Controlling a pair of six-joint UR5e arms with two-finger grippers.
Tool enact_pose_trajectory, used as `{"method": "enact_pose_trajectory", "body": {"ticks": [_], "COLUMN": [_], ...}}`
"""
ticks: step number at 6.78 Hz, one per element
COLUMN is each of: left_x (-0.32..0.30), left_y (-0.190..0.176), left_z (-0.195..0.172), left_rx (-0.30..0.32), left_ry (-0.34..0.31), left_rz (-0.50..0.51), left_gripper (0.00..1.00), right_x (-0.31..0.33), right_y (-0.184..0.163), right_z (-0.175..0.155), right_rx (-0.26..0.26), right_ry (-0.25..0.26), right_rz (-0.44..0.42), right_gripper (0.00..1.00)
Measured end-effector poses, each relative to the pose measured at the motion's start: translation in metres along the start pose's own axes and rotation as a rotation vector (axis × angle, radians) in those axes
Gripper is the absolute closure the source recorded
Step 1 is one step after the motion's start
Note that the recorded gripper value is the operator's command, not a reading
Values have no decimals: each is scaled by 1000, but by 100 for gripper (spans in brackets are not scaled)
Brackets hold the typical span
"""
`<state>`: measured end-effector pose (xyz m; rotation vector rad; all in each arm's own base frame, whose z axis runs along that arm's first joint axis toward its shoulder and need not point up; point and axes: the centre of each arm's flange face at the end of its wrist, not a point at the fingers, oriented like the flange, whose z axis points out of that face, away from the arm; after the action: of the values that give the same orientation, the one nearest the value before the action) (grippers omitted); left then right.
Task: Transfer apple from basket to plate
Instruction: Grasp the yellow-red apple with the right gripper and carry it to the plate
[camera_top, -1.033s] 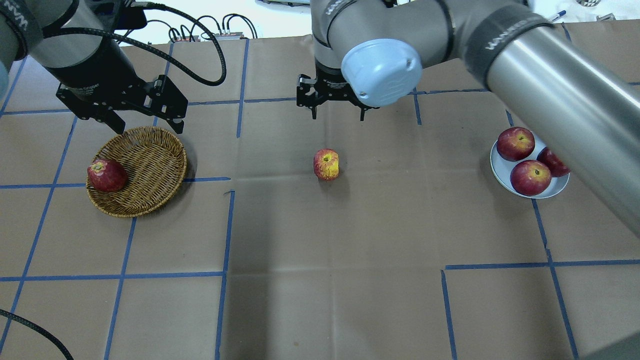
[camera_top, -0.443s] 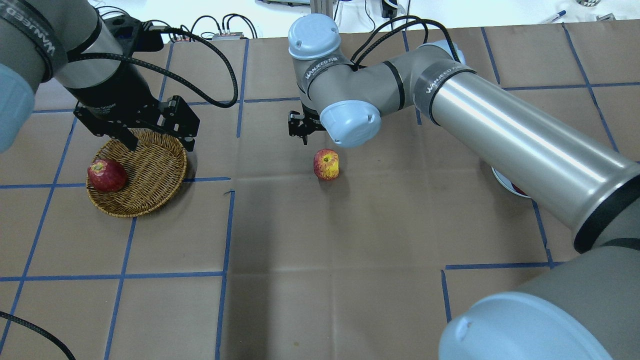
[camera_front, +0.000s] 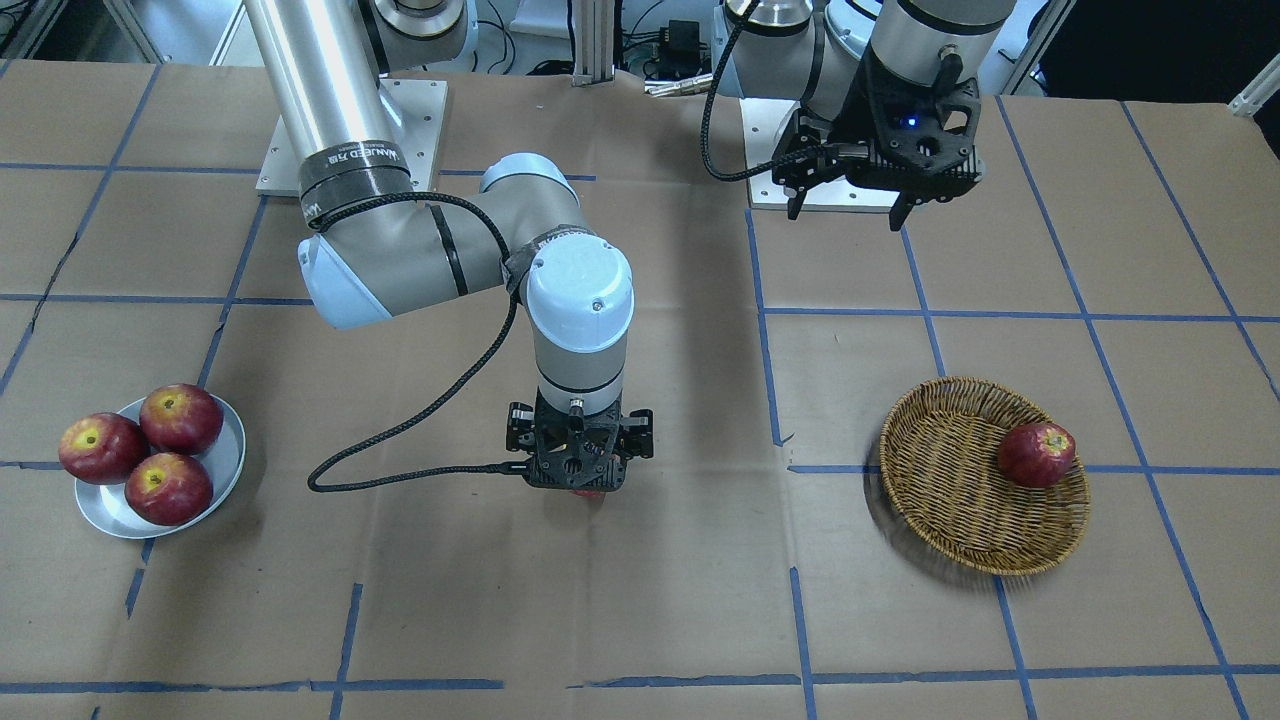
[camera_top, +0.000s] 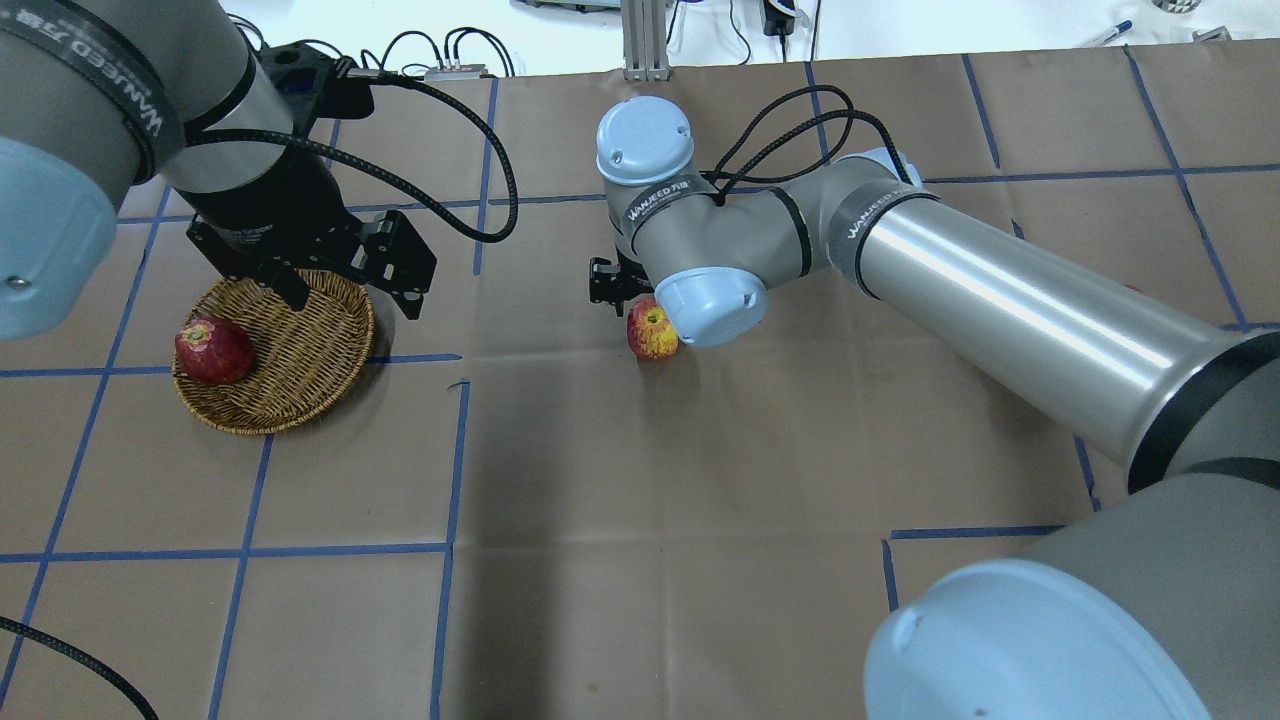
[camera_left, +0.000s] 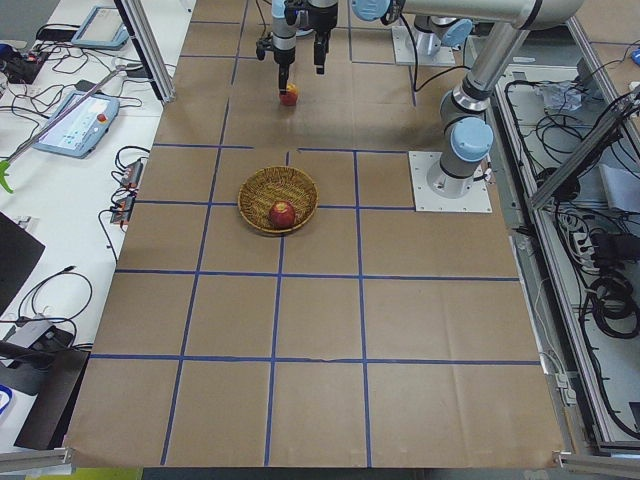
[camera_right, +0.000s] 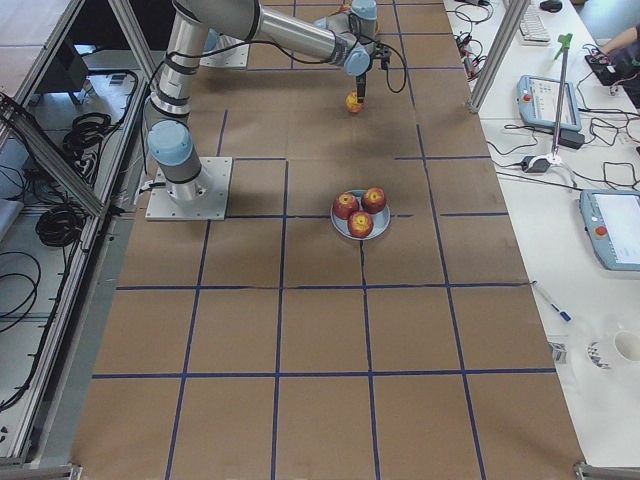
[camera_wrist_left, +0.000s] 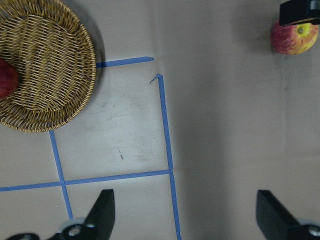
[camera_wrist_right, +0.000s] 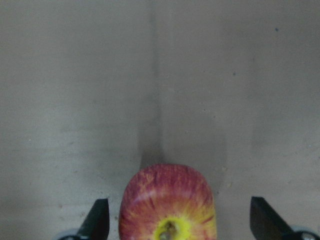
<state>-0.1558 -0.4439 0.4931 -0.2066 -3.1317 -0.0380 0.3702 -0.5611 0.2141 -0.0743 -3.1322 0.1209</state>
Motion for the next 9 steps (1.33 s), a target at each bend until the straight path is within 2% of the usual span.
{"method": "enact_pose_trajectory", "body": {"ticks": [1, 2, 3, 4, 6, 7, 9], "left_x": [1, 1, 1, 0, 0, 1, 1], "left_y": [1, 1, 2, 2, 2, 2, 2], "left_z": [0, 0, 0, 0, 0, 1, 1], "left_rx": [2, 1, 1, 1, 1, 0, -2], "left_ry": [-1, 0, 0, 1, 3, 4, 4], "left_rz": [1, 1, 1, -2, -5, -5, -5], "left_gripper": [1, 1, 1, 1, 1, 1, 1], "right_x": [-1, -1, -2, -3, -4, -2, 18], "right_y": [4, 7, 8, 8, 3, -3, -15], "right_z": [12, 18, 21, 19, 6, -12, -75], "right_rx": [5, 5, 5, 10, 31, 48, 56], "right_ry": [-3, -3, -3, -4, -13, -20, -21], "right_rz": [0, 0, 0, 1, 3, 9, 16], "right_gripper": [2, 35, 51, 57, 59, 59, 59]}}
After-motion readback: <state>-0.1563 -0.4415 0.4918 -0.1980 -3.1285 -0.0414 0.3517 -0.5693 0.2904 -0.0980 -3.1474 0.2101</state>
